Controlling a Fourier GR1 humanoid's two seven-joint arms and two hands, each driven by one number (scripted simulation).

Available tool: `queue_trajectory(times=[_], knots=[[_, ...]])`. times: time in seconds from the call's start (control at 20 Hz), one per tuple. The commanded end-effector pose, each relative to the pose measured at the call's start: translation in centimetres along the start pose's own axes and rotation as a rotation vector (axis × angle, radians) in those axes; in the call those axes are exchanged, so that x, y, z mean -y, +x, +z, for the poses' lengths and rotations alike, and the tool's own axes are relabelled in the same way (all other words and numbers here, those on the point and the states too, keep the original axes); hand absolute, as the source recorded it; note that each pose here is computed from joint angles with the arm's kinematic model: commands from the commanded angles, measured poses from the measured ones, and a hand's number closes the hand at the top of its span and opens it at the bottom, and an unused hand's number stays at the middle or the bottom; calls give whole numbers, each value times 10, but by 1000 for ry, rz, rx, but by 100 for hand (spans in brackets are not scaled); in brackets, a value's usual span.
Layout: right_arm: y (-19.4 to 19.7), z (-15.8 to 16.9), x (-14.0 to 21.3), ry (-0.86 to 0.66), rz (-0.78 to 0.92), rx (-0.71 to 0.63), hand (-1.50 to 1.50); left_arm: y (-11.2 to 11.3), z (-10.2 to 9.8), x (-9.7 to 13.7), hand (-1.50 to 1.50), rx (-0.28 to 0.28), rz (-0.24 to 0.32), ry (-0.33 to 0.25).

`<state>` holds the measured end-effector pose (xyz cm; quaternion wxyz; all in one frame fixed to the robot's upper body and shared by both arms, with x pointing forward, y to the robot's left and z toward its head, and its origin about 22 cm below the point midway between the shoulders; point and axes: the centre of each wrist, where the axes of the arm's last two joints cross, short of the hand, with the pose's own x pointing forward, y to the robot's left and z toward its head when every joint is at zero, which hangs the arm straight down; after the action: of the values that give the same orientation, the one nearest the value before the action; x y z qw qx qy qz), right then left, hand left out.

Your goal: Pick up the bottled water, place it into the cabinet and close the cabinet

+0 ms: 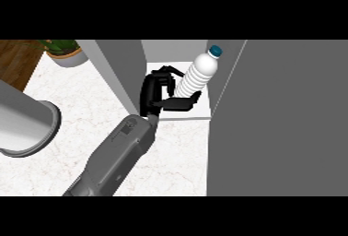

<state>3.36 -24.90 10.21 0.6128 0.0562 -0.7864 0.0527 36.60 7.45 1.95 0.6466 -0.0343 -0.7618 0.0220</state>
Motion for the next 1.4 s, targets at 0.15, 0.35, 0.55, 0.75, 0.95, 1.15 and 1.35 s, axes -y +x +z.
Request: queue_trajectory(times=[0.15, 0.35, 0.55, 0.75, 0.95, 1.15, 1.35], knots=[[12, -2, 0, -2, -45, 46, -150, -2, -28, -4, 150, -54, -44, 80], [18, -5, 0, 19, -50, 49, -150, -1, -40, -2, 150, -12, -242, 88], [10, -8, 8, 9, -54, 58, -150, -6, -49, -16, 150, -80, -325, 142], [5, -6, 8, 33, -62, 71, -150, -13, -49, -35, 150, -105, -298, 240], [1, -4, 19, 19, -61, 62, -150, -4, -57, -31, 150, -94, -253, 291], [7, -8, 11, 30, -52, 83, -150, -11, -56, -45, -150, -48, -389, 273], [3, -11, 13, 65, -43, 62, -150, 7, -70, -42, -150, 15, -475, 305]])
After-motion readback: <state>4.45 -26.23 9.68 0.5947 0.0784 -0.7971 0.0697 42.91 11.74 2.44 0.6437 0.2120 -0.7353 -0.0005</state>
